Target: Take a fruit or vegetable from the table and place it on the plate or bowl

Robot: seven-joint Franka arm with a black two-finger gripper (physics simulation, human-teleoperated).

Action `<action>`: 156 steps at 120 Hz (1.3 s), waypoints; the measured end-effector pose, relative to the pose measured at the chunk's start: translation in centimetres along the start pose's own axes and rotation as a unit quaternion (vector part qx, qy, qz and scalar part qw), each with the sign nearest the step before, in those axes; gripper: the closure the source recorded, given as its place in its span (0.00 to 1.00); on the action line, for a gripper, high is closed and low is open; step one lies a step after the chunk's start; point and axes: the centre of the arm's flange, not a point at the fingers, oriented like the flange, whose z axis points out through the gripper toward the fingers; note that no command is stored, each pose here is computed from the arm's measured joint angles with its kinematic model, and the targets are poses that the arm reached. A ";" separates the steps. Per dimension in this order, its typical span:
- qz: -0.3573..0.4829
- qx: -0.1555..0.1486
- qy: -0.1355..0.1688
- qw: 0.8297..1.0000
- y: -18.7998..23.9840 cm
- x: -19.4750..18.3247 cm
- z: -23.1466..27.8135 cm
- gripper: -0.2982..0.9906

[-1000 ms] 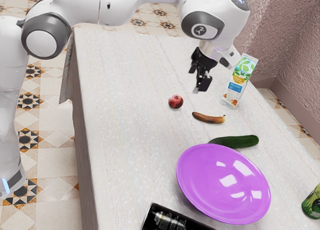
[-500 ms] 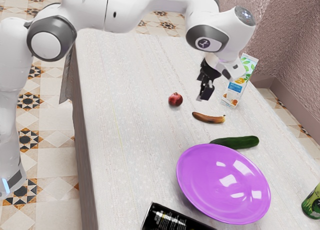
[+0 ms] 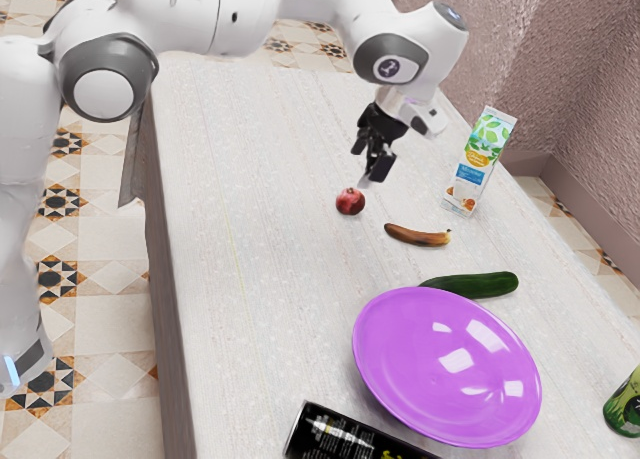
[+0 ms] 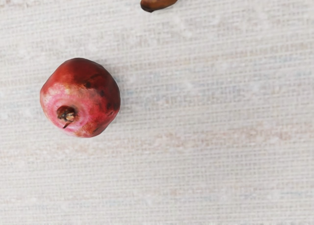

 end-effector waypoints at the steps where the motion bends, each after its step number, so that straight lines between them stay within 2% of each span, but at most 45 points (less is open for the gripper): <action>1: -0.001 -0.001 0.000 1.000 -0.1 0.0 0.0 0.23; 10: 0.000 -0.013 -0.007 1.000 0.1 -0.2 0.8 0.23; 22: -0.022 -0.042 -0.022 0.999 -2.1 -1.1 3.1 0.23; 38: -0.034 -0.059 -0.023 0.997 -3.3 -1.8 5.3 0.23; 50: -0.045 -0.065 -0.011 0.997 -4.8 -2.7 5.3 0.23; 60: -0.046 -0.062 -0.003 0.997 -5.2 -2.7 5.3 0.23; 93: -0.041 -0.025 0.046 0.998 -7.0 -1.7 5.8 0.23; 126: -0.027 -0.008 0.079 0.996 -8.4 -0.2 6.8 0.23; 156: -0.013 -0.012 0.081 0.997 -8.0 1.3 9.0 0.23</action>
